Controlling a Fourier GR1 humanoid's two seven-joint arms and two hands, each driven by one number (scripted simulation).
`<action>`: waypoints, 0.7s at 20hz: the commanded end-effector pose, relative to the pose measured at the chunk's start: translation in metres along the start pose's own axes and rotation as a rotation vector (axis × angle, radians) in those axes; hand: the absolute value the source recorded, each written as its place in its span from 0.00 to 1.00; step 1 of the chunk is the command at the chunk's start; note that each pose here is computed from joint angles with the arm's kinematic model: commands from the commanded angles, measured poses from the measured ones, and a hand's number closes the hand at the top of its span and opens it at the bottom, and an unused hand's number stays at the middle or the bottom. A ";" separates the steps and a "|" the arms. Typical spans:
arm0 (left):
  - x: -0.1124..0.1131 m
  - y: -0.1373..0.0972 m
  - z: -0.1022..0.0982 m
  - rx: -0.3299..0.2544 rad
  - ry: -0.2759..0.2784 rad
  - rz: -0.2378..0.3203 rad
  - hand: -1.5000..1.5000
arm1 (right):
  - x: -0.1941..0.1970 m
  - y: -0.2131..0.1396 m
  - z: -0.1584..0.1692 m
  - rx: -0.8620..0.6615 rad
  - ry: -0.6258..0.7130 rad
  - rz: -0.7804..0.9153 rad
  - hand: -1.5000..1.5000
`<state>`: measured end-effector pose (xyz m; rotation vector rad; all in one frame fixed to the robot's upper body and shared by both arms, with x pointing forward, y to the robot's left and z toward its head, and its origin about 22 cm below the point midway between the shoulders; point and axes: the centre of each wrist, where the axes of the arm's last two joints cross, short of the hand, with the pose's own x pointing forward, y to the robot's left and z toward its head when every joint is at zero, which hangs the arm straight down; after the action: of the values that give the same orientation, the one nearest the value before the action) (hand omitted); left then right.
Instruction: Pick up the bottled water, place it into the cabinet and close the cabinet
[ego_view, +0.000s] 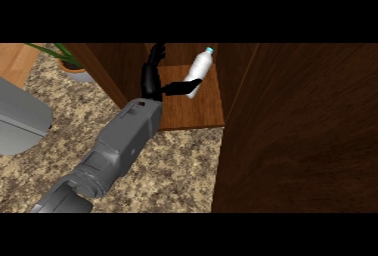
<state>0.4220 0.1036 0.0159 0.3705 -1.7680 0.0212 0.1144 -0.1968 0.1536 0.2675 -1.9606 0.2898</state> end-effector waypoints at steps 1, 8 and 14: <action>0.004 -0.004 -0.001 -0.002 -0.001 0.018 0.00 | 0.015 -0.001 0.005 0.021 -0.014 -0.046 0.00; 0.008 -0.004 -0.005 -0.046 -0.043 0.015 0.00 | 0.018 0.001 0.009 0.005 -0.026 -0.037 0.00; 0.026 -0.012 -0.012 -0.145 -0.093 0.194 0.00 | 0.016 0.001 0.009 -0.003 -0.035 -0.045 0.00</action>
<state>0.4307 0.0945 0.0358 0.2218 -1.8419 0.0067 0.1135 -0.1984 0.1504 0.2781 -1.9675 0.2815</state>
